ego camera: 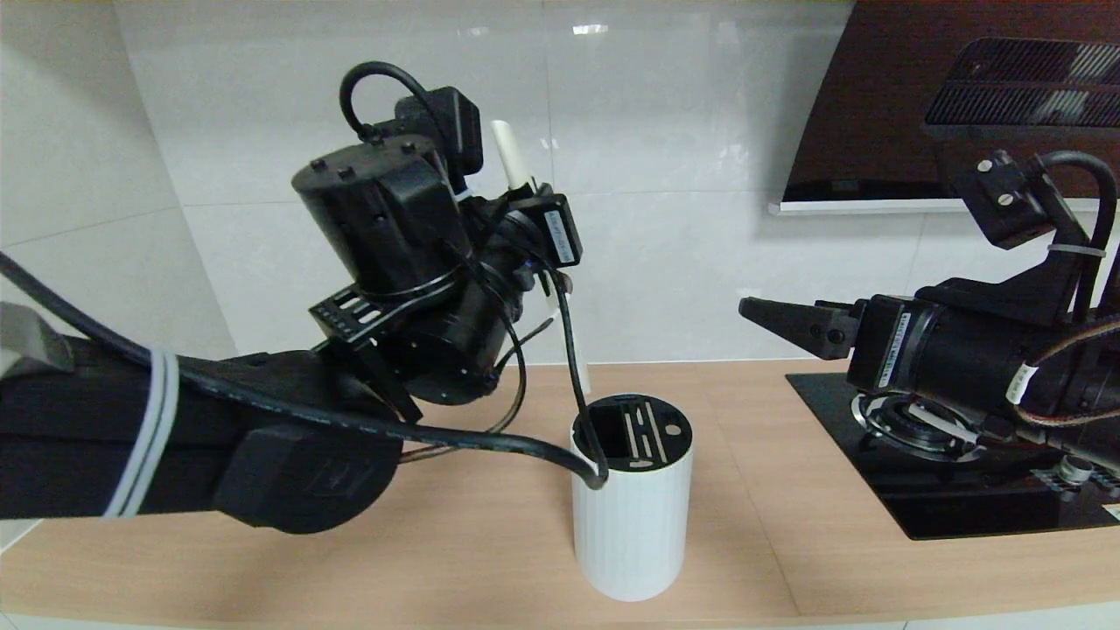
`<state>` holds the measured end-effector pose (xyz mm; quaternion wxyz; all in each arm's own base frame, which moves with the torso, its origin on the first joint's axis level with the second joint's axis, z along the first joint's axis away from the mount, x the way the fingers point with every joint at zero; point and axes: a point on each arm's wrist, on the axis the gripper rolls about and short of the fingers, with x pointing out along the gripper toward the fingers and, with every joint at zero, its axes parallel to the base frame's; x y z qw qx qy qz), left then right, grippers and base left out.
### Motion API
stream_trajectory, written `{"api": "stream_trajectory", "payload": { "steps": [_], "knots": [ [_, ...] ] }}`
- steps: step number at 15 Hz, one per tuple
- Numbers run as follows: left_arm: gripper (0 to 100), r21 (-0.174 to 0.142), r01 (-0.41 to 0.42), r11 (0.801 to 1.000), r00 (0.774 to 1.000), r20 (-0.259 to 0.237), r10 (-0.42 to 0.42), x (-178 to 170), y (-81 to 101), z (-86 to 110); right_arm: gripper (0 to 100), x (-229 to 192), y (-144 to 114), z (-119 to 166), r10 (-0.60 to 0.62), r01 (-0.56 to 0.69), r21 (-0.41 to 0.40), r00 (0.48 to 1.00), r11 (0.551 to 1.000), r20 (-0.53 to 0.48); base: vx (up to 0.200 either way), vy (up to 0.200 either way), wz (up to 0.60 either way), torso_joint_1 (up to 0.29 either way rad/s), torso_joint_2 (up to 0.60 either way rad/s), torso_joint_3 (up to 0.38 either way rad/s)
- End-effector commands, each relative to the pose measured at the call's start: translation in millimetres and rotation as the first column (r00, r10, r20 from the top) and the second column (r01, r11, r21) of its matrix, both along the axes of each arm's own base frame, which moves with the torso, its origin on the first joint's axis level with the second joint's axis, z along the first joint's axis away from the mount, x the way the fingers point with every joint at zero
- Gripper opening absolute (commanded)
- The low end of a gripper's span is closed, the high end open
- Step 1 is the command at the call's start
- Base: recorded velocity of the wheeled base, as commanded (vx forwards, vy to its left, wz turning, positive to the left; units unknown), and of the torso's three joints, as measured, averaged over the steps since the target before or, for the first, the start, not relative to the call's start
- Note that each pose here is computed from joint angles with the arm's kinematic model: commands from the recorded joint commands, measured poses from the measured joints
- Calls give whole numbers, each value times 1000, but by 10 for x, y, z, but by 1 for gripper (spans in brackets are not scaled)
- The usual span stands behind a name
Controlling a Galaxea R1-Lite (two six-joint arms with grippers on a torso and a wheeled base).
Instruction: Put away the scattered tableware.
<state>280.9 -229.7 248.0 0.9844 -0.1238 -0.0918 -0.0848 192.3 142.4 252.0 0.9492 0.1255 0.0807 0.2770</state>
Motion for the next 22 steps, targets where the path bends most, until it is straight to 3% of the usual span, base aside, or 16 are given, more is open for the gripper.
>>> {"api": "stream_trajectory", "payload": {
  "steps": [1,4,8,15,22],
  "knots": [
    [0,52,12,999,999,-32,-11,57,-124,-256,100,10,11,-12,1,-1,-3,1000,1000,-4,0,0,0,0,0,0],
    [0,63,23,998,999,-25,-22,52,-198,-327,100,29,25,-35,1,-1,-9,1000,1000,-11,0,0,0,0,0,0],
    [0,86,42,995,998,-53,-38,87,-329,-552,100,44,41,-62,3,-3,-15,1000,1000,-20,0,0,0,0,0,0],
    [0,102,43,994,997,-75,-36,141,-380,-703,100,38,36,-59,1,-1,-14,1000,1000,-18,0,0,0,0,0,0],
    [0,151,66,986,989,-137,-46,155,-488,-998,100,44,40,-66,1,-1,-16,1000,1000,-21,0,0,0,0,0,0]
  ]
}}
